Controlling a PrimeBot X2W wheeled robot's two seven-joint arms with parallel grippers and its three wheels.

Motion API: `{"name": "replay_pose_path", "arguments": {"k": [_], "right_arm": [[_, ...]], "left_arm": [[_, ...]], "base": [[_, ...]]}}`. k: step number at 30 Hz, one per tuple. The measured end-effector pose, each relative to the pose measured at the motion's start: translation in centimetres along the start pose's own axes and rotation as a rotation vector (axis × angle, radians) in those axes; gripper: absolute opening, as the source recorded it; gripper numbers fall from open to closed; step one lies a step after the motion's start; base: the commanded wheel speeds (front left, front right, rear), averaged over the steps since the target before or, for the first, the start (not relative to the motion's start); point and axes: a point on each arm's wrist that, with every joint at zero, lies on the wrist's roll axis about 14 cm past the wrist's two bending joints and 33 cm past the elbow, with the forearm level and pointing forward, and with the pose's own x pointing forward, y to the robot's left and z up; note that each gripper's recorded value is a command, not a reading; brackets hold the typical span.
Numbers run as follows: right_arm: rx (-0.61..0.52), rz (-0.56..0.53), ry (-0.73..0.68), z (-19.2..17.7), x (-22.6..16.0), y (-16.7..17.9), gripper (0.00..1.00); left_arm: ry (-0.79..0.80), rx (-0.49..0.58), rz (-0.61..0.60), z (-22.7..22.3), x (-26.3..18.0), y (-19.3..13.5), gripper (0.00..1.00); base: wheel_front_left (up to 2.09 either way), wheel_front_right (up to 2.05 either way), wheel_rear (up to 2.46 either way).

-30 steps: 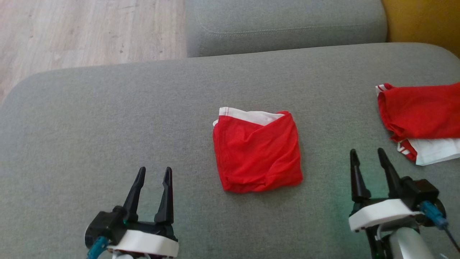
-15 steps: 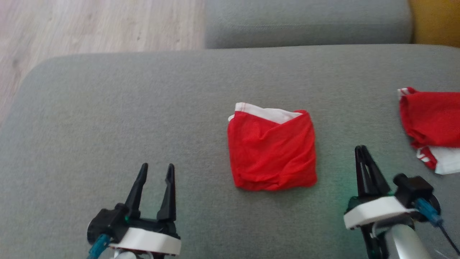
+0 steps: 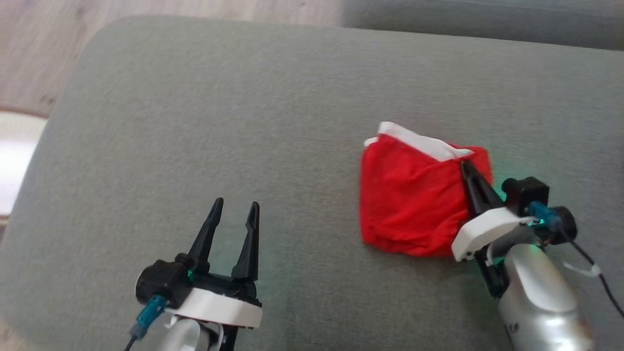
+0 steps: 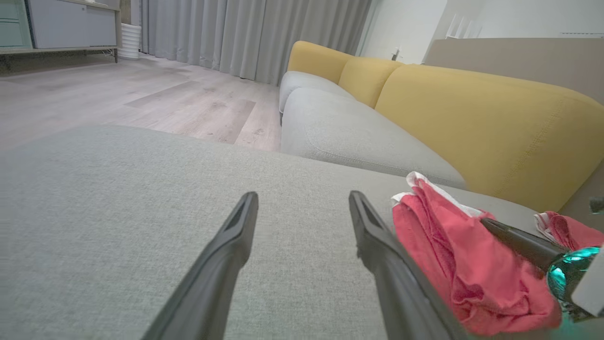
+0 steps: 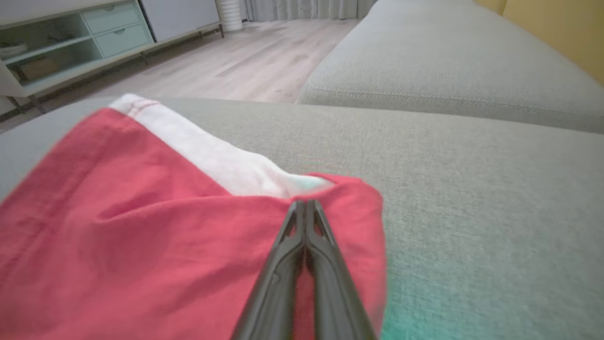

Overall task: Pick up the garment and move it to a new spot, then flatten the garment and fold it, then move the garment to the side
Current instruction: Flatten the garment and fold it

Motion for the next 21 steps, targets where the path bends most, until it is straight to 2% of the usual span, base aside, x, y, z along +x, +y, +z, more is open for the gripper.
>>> {"name": "replay_pose_path", "arguments": {"k": [6, 11, 16, 21], "right_arm": [[-0.003, 0.001, 0.122, -2.7, 2.0, -0.3, 0.0], [-0.002, 0.009, 0.035, 0.6, 3.4, 0.1, 0.0], [-0.02, 0.121, -0.068, 3.8, 3.8, 3.9, 0.0], [-0.011, 0.245, 0.013, 0.8, 2.8, 8.3, 0.0]], "left_arm": [[0.011, 0.005, 0.055, -0.2, -0.8, 1.6, 1.0], [0.005, 0.007, 0.063, 0.0, -1.1, 1.8, 1.0], [-0.004, 0.007, 0.057, 0.2, -1.3, 1.5, 1.0], [-0.004, -0.005, 0.06, 0.2, -1.6, 1.4, 1.0]], "base": [[0.0, 0.0, 0.0], [0.0, 0.0, 0.0], [0.0, 0.0, 0.0], [0.0, 0.0, 0.0]]}}
